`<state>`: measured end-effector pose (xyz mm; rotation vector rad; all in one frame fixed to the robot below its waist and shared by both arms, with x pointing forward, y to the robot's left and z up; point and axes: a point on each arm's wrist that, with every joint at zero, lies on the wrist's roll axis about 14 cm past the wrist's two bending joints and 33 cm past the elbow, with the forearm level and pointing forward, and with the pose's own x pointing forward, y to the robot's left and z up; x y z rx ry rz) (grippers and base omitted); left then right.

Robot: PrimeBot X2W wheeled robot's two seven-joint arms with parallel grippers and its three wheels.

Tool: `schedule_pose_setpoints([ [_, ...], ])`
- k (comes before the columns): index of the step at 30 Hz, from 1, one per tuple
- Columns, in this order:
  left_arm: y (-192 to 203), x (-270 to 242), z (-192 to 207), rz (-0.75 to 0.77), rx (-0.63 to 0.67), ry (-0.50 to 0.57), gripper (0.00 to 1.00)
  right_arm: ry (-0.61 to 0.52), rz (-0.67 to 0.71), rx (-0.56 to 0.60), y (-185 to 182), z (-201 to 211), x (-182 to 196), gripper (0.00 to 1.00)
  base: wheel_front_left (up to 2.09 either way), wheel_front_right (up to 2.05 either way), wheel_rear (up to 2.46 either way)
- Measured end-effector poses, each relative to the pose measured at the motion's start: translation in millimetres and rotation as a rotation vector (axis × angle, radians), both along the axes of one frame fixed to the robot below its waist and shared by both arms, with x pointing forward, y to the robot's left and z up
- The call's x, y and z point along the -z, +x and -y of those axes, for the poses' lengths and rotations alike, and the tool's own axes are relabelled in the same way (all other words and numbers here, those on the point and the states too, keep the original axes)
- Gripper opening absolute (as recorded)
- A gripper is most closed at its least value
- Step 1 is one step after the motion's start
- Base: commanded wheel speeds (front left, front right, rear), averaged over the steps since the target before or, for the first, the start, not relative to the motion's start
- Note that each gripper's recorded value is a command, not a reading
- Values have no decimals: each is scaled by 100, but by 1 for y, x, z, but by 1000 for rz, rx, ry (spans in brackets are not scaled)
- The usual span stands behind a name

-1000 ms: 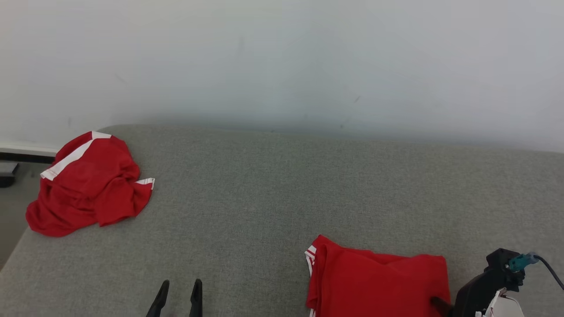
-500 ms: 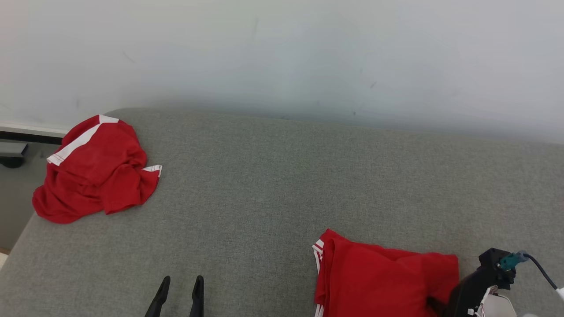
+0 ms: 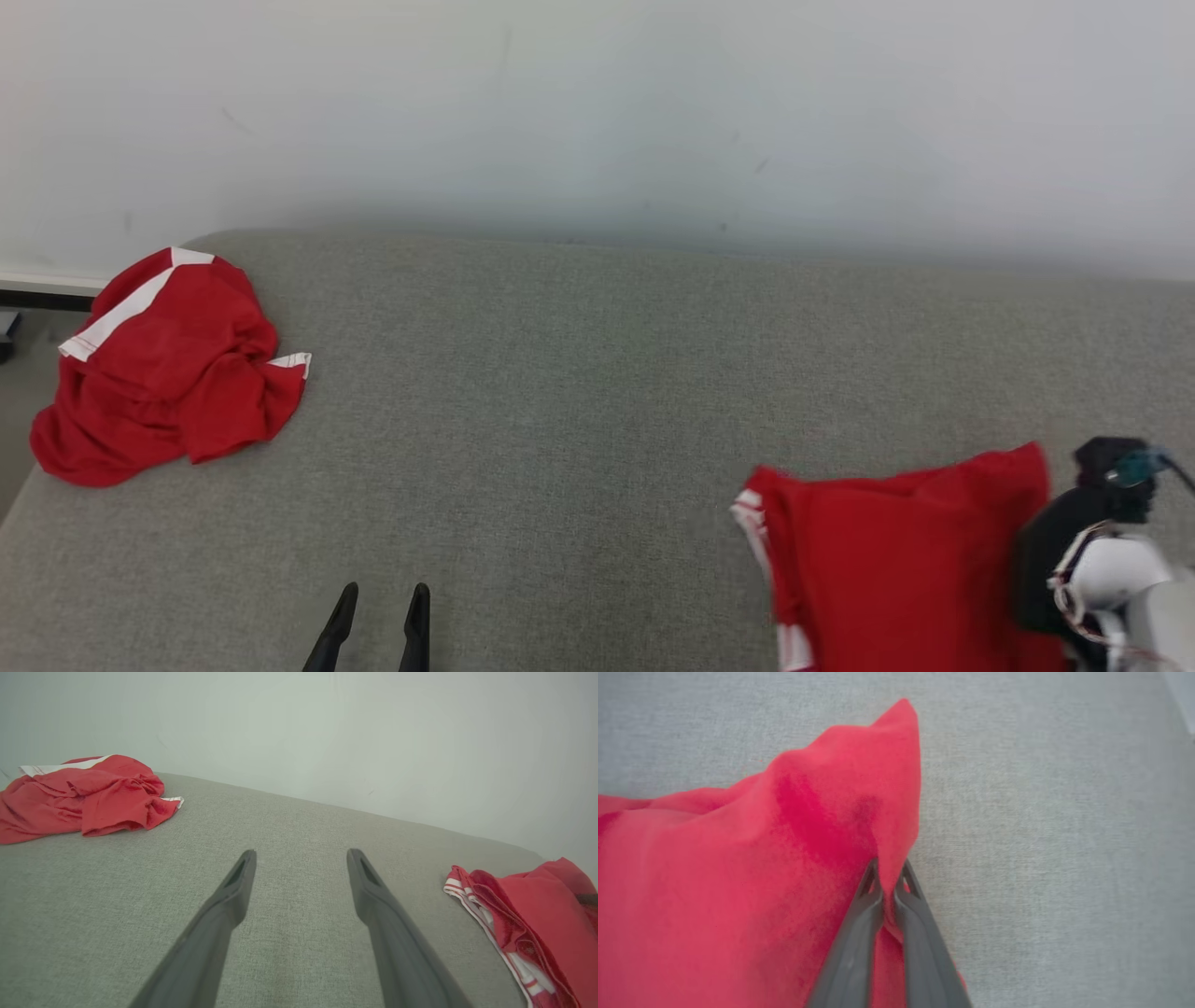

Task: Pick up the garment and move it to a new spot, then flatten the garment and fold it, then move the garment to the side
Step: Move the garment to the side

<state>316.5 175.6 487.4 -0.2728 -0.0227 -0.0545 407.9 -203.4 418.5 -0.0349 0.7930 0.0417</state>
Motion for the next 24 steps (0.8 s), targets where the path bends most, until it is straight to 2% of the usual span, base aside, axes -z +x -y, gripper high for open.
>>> schedule_pose_setpoints([
  [7, 17, -13, 10, 39, 46, 38, 100, -146, 90, 66, 30, 70, -25, 0, 0, 0, 0],
  [15, 40, -16, 18, 33, 93, 71, 100, -252, 105, 211, 44, 151, -38, 0, 0, 0, 0],
  [19, 53, -16, 22, 28, 114, 81, 100, -389, 148, 218, 52, 185, -55, 0, 0, 0, 0],
  [24, 63, -10, 23, 12, 121, 87, 100, -487, 153, 226, 51, 212, -62, 0, 0, 0, 0],
])
